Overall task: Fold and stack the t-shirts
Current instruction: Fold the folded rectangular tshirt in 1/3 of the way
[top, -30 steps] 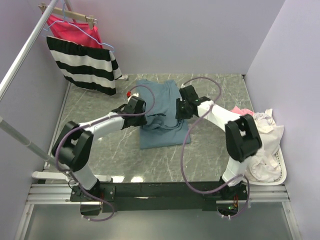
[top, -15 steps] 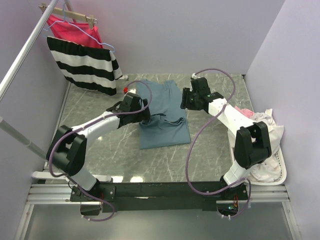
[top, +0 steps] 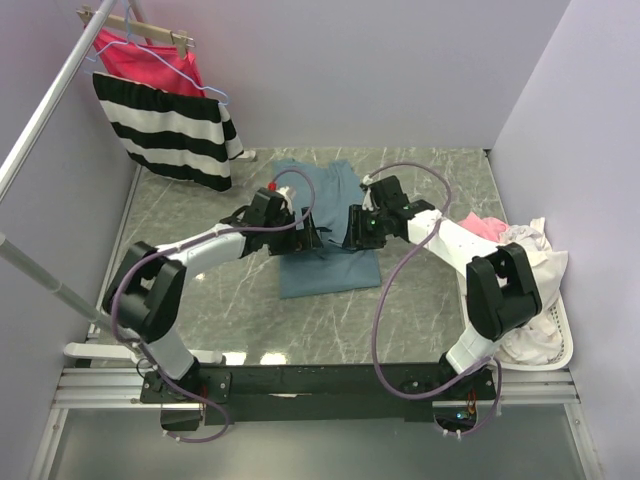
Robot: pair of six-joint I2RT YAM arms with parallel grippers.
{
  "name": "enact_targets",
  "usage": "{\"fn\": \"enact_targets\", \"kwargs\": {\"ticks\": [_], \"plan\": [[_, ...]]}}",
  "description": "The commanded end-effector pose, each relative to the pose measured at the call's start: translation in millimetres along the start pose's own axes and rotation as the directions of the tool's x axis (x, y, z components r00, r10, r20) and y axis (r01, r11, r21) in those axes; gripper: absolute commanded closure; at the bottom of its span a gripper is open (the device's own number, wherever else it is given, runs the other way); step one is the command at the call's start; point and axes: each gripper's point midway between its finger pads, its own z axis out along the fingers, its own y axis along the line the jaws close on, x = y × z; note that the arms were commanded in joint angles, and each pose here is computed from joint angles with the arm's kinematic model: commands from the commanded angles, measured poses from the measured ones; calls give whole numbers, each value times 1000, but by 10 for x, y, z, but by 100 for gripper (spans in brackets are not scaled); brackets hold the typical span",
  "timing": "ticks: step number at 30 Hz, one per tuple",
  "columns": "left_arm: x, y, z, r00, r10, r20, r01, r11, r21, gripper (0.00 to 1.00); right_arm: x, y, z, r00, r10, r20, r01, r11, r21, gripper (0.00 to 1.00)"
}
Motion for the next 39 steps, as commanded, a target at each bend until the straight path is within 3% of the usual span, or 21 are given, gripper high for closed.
{"fn": "enact_targets", "kwargs": {"ticks": [1, 10, 17, 28, 33, 39], "plan": [[35, -106, 134, 1000, -3, -30, 5, 997, 79, 1, 33, 336, -47, 999, -37, -8, 36, 995, -94, 48], [-4, -140, 304, 998, -10, -56, 15, 996, 92, 1, 160, 374, 133, 997, -38, -73, 31, 995, -93, 48], [-156, -92, 309, 1000, 18, -22, -18, 999, 38, 1, 188, 169, 374, 993, -40, -114, 39, 999, -13, 48], [-520, 124, 307, 994, 99, 54, -92, 988, -122, 1, -462, -203, 699, 999, -29, -28, 32, 994, 105, 47], [-611, -167, 59, 986, 136, 92, -135, 991, -21, 0, -741, -223, 772, 999, -44, 6, 43, 991, 127, 44], [-410, -508, -182, 986, 153, 69, -162, 973, 166, 1, -908, -241, 840, 999, -39, 37, 35, 993, 109, 44]]}}
